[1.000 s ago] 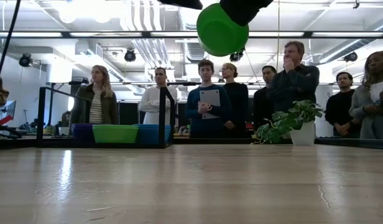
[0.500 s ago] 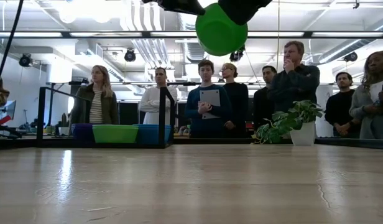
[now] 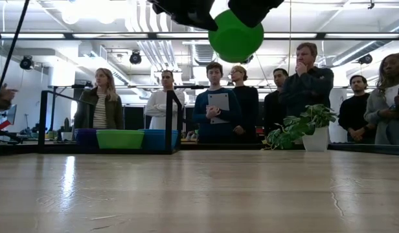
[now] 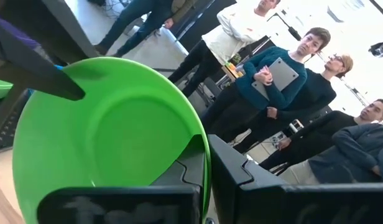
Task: Pick & Place Mini bowls
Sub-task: Stack the green bowl on the green bowl on the shelf
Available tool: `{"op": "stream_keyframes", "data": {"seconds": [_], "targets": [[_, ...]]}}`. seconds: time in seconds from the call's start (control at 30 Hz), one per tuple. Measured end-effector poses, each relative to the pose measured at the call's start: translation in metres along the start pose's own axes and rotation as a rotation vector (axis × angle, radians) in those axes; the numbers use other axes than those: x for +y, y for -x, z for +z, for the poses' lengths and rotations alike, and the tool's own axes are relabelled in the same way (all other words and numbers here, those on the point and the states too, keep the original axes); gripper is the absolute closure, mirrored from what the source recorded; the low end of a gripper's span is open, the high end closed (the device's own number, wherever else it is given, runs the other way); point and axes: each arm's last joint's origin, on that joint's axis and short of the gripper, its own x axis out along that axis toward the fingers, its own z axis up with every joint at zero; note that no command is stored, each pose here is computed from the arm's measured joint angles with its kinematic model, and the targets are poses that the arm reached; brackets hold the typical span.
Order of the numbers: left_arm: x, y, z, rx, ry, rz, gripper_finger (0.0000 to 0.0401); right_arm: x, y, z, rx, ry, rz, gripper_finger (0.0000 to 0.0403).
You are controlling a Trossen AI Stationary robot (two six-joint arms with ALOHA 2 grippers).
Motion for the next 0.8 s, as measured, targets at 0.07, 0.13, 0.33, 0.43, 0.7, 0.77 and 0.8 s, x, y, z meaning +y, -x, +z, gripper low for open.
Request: {"op": "stream_keyframes", "data": {"seconds": [0.07, 0.13, 0.33, 0.43, 0.7, 0.77, 0.8], "targets": [[0.001, -0.0004, 0.0016, -0.002, 0.011, 0.003, 0.0332, -0.0001, 0.0, 0.0002, -0.001, -0.003, -0.002, 0.0394], [0.0018, -0.001, 0.0022, -0.002, 0.022, 0.005, 0.0332, 0.0, 0.0, 0.0003, -0.001, -0.005, -0.002, 0.0394], [0.004, -0.0028, 0.0014, 0.007, 0.028, 0.041, 0.036, 0.0002, 0.0001, 0.0005, -0.001, -0.01, 0.005, 0.0394], [0.0053, -0.0035, 0.0015, 0.009, 0.039, 0.056, 0.0392, 0.0003, 0.0002, 0.0005, -0.002, -0.015, 0.006, 0.0394], [0.0054, -0.0034, 0.0015, 0.013, 0.036, 0.063, 0.0399, 0.0007, 0.0004, 0.0007, -0.001, -0.014, 0.021, 0.0394], [0.0054, -0.0034, 0.0014, 0.013, 0.037, 0.063, 0.0399, 0.0006, 0.0004, 0.0007, -0.001, -0.015, 0.022, 0.0387], [0.0056, -0.0036, 0.0014, 0.014, 0.039, 0.063, 0.04, 0.0008, 0.0005, 0.0009, -0.002, -0.012, 0.027, 0.0381]]}}
